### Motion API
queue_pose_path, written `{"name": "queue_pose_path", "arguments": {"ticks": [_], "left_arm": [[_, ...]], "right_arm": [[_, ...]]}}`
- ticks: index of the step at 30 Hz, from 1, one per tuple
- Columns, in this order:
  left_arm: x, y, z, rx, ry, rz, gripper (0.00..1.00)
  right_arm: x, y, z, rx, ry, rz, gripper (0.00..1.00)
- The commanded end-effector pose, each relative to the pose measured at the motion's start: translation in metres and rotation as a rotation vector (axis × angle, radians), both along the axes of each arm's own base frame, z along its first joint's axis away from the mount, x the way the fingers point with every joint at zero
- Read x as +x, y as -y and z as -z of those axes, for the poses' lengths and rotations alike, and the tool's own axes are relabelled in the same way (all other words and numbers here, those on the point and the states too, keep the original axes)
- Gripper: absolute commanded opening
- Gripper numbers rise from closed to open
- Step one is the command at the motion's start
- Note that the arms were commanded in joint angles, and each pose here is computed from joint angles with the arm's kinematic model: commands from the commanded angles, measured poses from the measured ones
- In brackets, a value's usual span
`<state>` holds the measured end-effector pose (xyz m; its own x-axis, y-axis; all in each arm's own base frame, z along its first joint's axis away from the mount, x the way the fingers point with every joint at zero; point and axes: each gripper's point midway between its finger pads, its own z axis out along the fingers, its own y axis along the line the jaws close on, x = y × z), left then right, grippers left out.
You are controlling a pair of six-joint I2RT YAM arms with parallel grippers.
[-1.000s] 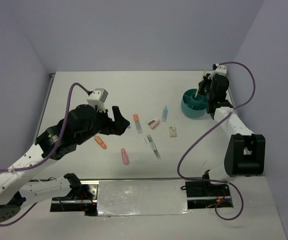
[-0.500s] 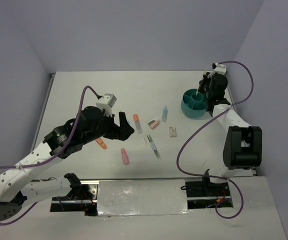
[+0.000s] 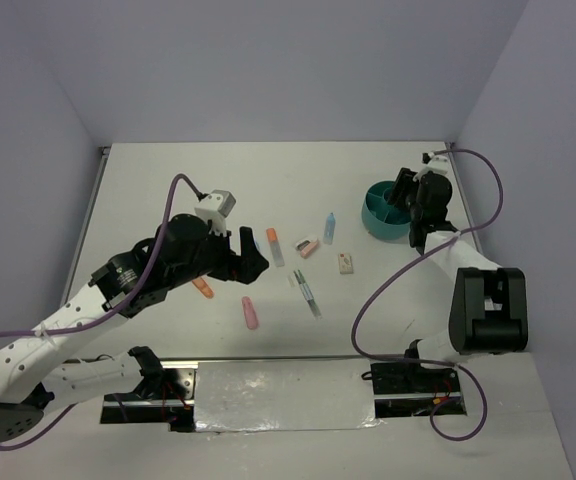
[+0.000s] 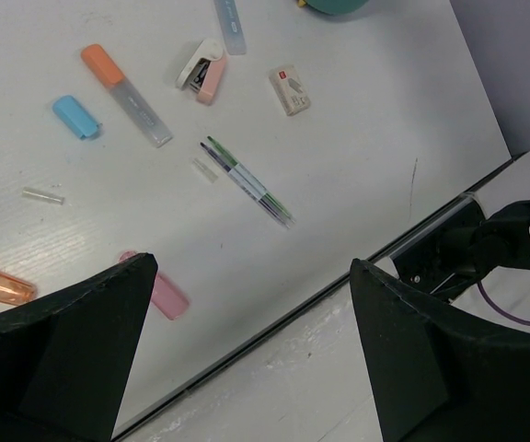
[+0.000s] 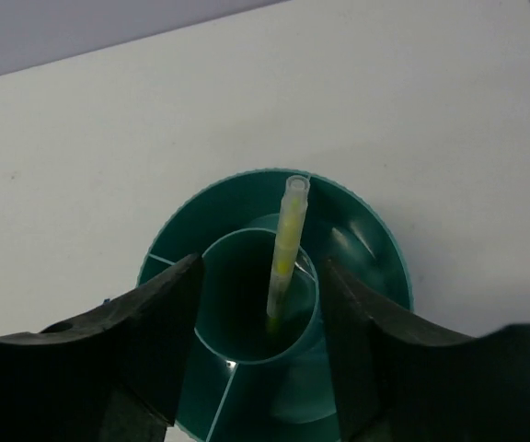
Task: Sort the stationery into containers
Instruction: Place the pen in the storage box, then pick up the pen from the center of the board.
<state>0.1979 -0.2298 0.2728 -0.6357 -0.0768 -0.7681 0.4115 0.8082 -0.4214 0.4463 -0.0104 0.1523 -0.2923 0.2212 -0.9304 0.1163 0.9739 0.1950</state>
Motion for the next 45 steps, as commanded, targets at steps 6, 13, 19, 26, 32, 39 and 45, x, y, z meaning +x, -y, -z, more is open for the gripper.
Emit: {"name": "queue_pose_path", "arguments": {"ticks": [6, 13, 19, 26, 32, 39, 45], "left_arm": [[0.006, 0.007, -0.016, -0.049, 0.044, 0.009, 0.99], [0.024, -0.032, 0.006, 0.071, -0.033, -0.252, 0.99], [0.042, -0.068, 0.048, 0.193, -0.215, -0.454, 0.99], [0.050, -0.094, 0.065, 0.219, -0.253, -0.518, 0.99], [0.048, -0.095, 0.087, 0.246, -0.303, -0.472, 0.99], [0.045, -0.090, 0.092, 0.239, -0.324, -0.445, 0.99], [0.037, -0.085, 0.101, 0.220, -0.347, -0.415, 0.99]], "right_arm": [[0.004, 0.003, -0.081, 0.001, 0.164, 0.018, 0.67], [-0.027, -0.038, -0.139, 0.054, 0.162, -0.061, 0.88], [-0.088, -0.144, -0.102, 0.088, -0.110, -0.272, 0.98], [-0.180, -0.241, 0.003, -0.002, -0.444, -0.555, 0.61], [-0.225, -0.250, 0.078, -0.173, -0.657, -0.605, 0.44], [-0.233, -0.249, 0.102, -0.195, -0.709, -0.598, 0.38], [-0.230, -0.248, 0.113, -0.224, -0.727, -0.587, 0.36]]}}
